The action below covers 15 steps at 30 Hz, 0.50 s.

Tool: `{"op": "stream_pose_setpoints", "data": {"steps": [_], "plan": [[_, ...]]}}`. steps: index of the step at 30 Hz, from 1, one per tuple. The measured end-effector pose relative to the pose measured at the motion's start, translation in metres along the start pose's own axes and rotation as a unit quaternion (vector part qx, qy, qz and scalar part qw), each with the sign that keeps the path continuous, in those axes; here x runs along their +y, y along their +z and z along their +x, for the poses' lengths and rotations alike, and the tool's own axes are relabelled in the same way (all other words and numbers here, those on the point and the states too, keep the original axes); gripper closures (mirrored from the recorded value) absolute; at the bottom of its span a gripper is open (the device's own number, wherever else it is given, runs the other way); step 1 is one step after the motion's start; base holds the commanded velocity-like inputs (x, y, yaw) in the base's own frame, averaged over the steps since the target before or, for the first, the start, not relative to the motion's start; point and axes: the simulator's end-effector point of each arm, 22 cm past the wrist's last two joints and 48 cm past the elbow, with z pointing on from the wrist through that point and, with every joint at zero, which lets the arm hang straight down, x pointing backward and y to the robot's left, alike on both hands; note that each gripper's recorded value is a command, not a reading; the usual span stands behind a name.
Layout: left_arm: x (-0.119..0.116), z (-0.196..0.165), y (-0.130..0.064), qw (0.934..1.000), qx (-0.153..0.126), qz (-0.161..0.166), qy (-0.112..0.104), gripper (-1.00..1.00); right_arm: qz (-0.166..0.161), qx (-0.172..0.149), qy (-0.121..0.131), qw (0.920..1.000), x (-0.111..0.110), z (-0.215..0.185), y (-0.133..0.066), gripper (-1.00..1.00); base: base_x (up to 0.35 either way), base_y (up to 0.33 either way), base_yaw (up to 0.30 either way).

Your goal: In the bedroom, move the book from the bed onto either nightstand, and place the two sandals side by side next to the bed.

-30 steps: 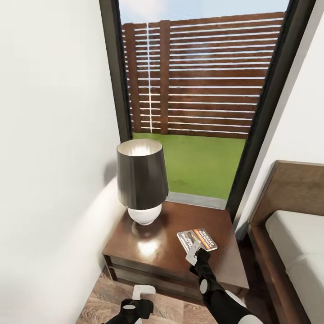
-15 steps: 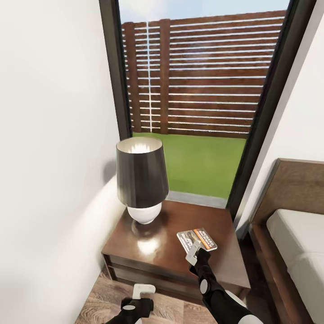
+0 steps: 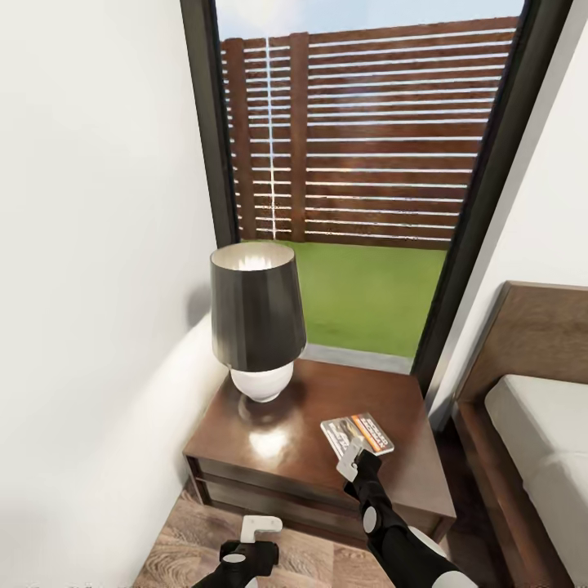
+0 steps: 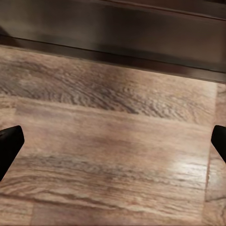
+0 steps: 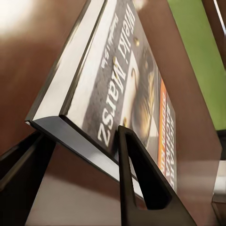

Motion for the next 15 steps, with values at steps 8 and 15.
{"op": "stream_pose_setpoints", "data": {"steps": [8,15], "plan": [[0.0001,0.0060,0.0067,1.0000,-0.001,0.000,0.000,-1.00,-0.001,0.001,0.001,1.0000,0.0081,0.0053,0.0027,-1.00,0.000,0.000,0.000],[0.0000,0.0063,0.0067,1.0000,-0.001,0.000,0.000,-1.00,-0.001,0.001,0.001,1.0000,0.0080,0.0052,0.0026,-1.00,-0.002,0.000,0.000]]}}
